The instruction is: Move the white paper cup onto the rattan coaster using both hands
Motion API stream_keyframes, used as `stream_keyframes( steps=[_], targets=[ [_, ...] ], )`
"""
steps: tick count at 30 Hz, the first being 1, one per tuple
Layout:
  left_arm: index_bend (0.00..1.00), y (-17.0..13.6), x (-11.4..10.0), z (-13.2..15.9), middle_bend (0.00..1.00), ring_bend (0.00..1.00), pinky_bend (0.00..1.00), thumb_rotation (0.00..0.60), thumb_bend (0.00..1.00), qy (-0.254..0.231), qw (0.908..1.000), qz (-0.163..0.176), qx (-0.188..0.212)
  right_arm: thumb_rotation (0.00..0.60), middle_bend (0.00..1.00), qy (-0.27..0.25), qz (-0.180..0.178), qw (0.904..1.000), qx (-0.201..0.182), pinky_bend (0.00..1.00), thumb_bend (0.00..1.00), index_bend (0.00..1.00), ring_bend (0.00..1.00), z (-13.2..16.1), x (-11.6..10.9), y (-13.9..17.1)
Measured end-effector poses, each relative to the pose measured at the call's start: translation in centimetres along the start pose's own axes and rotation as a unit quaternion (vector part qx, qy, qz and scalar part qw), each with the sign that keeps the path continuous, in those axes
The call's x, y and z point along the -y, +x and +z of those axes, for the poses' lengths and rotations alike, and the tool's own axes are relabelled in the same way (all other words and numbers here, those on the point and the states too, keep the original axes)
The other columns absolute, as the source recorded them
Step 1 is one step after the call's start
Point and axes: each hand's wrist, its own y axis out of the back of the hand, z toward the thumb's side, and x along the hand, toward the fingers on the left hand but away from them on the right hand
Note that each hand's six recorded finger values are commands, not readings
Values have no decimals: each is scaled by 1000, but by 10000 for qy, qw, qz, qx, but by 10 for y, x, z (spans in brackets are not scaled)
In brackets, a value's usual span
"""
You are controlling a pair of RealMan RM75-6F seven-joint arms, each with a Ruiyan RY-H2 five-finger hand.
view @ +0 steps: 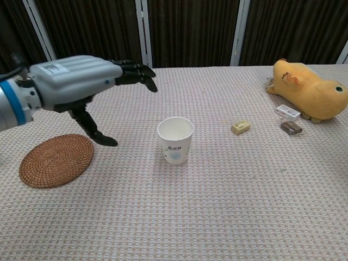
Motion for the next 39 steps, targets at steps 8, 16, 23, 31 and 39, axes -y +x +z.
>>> stream_keyframes(
  steps=[8,16,23,31,39],
  targets=[
    [202,48,23,14,64,41,181,600,0,101,9999,-91,-93,600,0,-50,-63,9998,169,0,0,0,0,-13,-6,-1],
    [222,77,30,34,110,122,273,600,0,76,9999,-116,-36,600,0,-34,-68,9996,274,0,0,0,0,-18,-7,-3],
    [314,87,33,40,283,273,455,600,0,130,9998,-120,-63,600,0,-39,-76,9995,310,0,0,0,0,-21,-7,-4],
    [394,93,31,38,400,360,525,600,35,247,9994,7,-248,600,0,-66,-100,9993,348,0,0,0,0,-24,-8,-5],
    [394,89,20,32,409,367,532,600,37,193,9991,137,-343,600,0,-79,-99,9993,344,0,0,0,0,-24,-8,-5]
  ],
)
